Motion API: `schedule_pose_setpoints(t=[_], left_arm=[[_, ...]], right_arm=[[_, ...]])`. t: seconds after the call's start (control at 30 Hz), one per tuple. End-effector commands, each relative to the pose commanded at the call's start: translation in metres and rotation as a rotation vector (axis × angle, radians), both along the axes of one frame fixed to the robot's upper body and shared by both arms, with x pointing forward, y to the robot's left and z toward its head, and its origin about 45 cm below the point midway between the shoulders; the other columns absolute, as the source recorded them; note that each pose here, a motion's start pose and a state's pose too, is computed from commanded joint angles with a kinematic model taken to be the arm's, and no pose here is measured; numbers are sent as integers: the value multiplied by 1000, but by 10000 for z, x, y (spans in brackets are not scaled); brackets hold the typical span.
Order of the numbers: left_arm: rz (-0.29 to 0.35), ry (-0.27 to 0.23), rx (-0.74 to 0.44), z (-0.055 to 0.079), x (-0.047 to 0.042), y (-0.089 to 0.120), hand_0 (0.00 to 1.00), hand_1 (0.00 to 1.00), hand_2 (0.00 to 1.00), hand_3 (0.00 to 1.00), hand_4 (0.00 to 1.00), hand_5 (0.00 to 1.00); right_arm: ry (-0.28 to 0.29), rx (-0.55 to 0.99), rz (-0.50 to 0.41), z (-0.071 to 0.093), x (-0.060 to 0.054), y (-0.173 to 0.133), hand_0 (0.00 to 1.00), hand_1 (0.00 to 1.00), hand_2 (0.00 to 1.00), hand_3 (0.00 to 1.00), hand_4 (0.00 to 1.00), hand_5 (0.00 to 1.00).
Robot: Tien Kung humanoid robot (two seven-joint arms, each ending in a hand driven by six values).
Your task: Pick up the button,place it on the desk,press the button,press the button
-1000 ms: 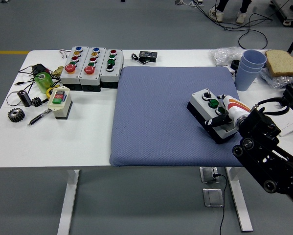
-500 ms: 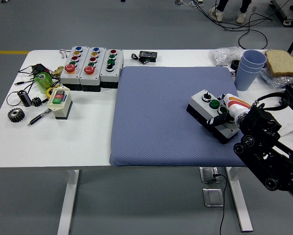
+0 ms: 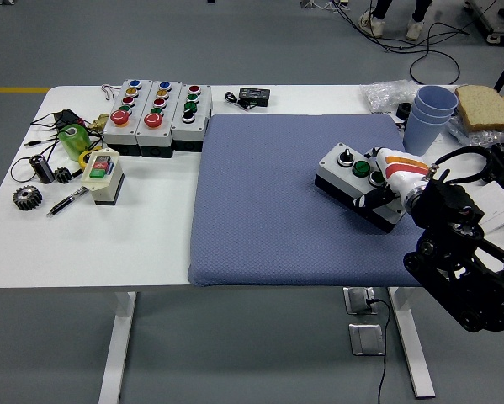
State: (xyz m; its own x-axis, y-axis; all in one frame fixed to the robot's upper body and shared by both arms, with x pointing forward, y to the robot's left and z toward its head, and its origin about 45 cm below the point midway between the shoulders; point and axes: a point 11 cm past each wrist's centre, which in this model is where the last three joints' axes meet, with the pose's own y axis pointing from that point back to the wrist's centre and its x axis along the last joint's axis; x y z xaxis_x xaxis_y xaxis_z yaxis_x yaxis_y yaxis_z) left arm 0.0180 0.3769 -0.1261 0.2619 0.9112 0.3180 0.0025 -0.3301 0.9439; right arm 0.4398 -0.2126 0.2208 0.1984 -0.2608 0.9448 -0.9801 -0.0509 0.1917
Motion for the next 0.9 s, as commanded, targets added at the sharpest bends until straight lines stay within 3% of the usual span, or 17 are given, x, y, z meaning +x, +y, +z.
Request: schedule_pose_setpoints(t=[0.2,0.43,0.67,0.9], left_arm=[[0,0,-1,-1,-3,-1,647,705,735,649,394,737],[1,1,0,0,0,0,647,706,735,649,395,736],[1,2,2,0,-11,0,647,706,734,649,394,736],[0,5,3,-2,-33,0,648,706,734,649,395,735]], right_arm=[[-72,25,215,140,-42,269,22,38,323,473,672,137],[-25,11,481,160,-190,617,25,26,307,466,673,148],[13,-74,587,76,-259,775,25,23,307,466,682,137],[8,-85,635,30,-277,852,27,20,313,463,693,128]])
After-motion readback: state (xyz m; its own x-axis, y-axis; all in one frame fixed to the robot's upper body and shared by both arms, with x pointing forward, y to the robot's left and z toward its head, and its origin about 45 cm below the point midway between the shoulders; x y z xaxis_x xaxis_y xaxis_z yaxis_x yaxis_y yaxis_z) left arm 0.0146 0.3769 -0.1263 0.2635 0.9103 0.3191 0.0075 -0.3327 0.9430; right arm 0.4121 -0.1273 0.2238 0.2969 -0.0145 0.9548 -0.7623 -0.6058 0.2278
